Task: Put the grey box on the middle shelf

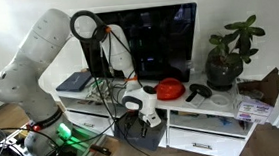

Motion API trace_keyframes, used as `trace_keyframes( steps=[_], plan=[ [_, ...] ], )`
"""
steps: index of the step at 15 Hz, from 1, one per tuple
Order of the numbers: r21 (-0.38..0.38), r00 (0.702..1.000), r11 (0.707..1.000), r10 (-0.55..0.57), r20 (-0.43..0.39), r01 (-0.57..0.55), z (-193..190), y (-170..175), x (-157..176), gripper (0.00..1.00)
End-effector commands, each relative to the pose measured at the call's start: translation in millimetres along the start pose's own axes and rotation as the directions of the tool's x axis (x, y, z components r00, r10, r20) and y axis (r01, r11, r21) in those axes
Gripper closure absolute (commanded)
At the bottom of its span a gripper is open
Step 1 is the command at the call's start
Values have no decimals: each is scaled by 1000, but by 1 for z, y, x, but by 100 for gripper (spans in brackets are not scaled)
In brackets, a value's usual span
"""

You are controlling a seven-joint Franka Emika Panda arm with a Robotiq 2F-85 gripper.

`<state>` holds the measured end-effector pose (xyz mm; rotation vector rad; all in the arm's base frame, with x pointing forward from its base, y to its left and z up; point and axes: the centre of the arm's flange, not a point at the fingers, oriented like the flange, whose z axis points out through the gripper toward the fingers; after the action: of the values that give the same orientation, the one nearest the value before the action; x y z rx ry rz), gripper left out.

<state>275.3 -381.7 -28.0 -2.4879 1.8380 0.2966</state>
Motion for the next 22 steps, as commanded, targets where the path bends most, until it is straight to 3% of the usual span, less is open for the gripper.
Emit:
trace_keyframes(
  steps=[1,12,17,22],
  plan=[
    [16,999,998,-53,-7,53,-1,-24,-2,99],
    [-75,954,951,-300,19,301,3,-50,-40,99],
    [-110,958,952,-285,24,286,4,-53,-45,99],
    [-65,956,954,-292,10,292,6,-58,-48,99]
  ],
)
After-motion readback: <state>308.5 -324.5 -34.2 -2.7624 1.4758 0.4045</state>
